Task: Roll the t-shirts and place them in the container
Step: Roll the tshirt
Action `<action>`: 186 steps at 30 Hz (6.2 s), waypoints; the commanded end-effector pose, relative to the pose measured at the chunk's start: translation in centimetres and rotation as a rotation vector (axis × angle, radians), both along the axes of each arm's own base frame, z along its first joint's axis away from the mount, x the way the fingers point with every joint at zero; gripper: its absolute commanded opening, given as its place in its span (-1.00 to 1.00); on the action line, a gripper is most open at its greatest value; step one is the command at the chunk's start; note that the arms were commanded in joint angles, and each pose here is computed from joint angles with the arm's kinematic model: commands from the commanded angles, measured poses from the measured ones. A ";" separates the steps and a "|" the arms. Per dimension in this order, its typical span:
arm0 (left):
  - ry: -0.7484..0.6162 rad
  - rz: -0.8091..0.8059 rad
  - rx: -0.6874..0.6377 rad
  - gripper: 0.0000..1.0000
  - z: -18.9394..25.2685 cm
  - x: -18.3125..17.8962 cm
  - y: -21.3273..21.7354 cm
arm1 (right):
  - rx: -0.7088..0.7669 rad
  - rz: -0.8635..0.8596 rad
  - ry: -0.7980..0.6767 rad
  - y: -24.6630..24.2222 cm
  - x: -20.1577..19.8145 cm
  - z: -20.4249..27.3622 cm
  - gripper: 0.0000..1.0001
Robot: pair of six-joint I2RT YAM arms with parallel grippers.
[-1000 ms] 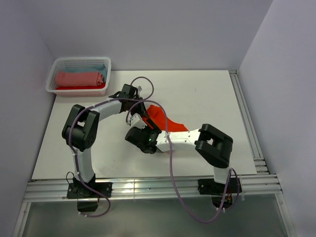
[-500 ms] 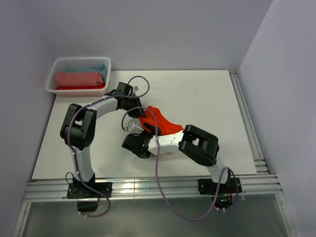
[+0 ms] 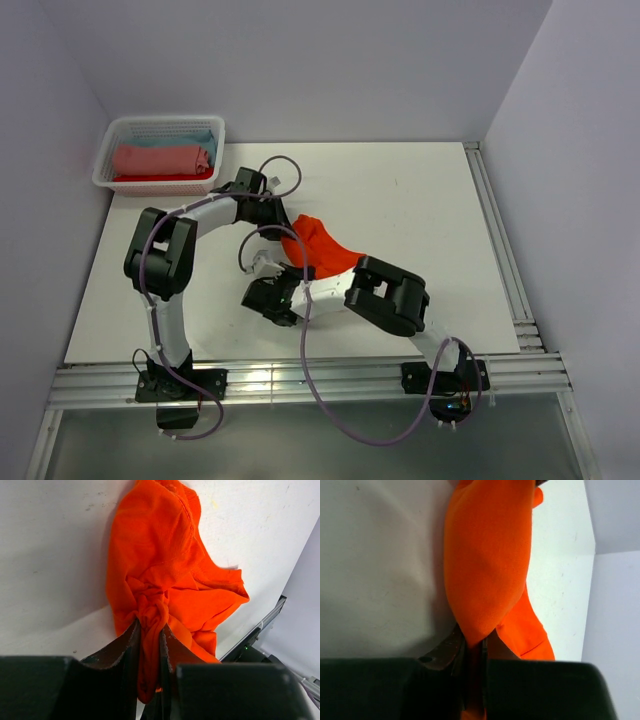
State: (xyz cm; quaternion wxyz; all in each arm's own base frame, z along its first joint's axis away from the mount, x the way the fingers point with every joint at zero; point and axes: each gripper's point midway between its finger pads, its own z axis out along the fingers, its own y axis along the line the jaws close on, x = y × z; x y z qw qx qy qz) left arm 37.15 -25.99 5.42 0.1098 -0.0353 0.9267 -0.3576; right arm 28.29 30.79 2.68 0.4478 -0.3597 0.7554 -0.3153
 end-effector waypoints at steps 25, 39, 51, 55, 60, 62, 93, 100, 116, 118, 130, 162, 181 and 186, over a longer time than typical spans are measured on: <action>-0.386 0.222 -0.102 0.99 7.1 1.1 4.8 | 1.176 0.097 0.965 1.5 -0.4 1.8 -1.00; -0.460 0.272 -0.246 0.99 3.0 0.2 4.3 | 1.382 0.114 1.175 1.1 0.1 0.4 -1.00; -0.455 0.314 -0.224 0.90 0.1 2.7 3.9 | 1.388 0.133 1.199 1.3 -0.2 0.5 -1.00; -0.459 0.308 -0.183 0.47 -0.7 3.0 3.7 | 1.370 0.134 1.191 1.3 0.1 0.4 -1.00; -0.476 0.296 -0.169 -0.19 -0.9 3.0 3.7 | 1.322 0.148 1.192 1.6 -0.2 0.4 -1.00; -0.479 0.290 -0.168 -0.41 -0.9 3.0 3.7 | 1.294 0.158 1.191 2.0 -0.3 0.4 -1.00; -0.474 0.268 -0.108 -0.99 -1.2 3.0 3.9 | 1.184 0.070 0.708 -5.7 -1.1 8.3 0.41; -0.458 0.280 -0.092 -0.99 -1.0 3.1 4.1 | 1.226 0.056 0.726 -6.0 -3.0 6.9 0.40; -0.436 0.277 -0.052 -0.99 -0.6 3.4 4.4 | 1.049 0.032 0.768 -4.4 -5.1 2.9 0.04; -0.437 0.273 -0.047 -0.99 -0.5 3.5 4.4 | 1.038 0.010 0.777 -4.7 -5.2 2.4 -0.26; -0.449 0.266 -0.032 -0.99 -0.2 3.1 4.6 | 1.307 0.095 0.935 -4.3 -4.1 6.5 -1.00; -0.377 0.323 0.032 -0.99 -0.8 1.5 5.8 | 1.482 -0.060 0.668 -11.1 -4.2 5.4 1.00; -0.362 0.299 0.045 -0.99 -0.2 1.2 5.7 | 1.642 -0.047 0.606 -8.5 -0.6 3.0 1.00; -0.364 0.294 0.049 -0.99 -0.1 1.3 5.7 | 1.686 0.064 0.611 -7.7 -1.5 3.9 1.00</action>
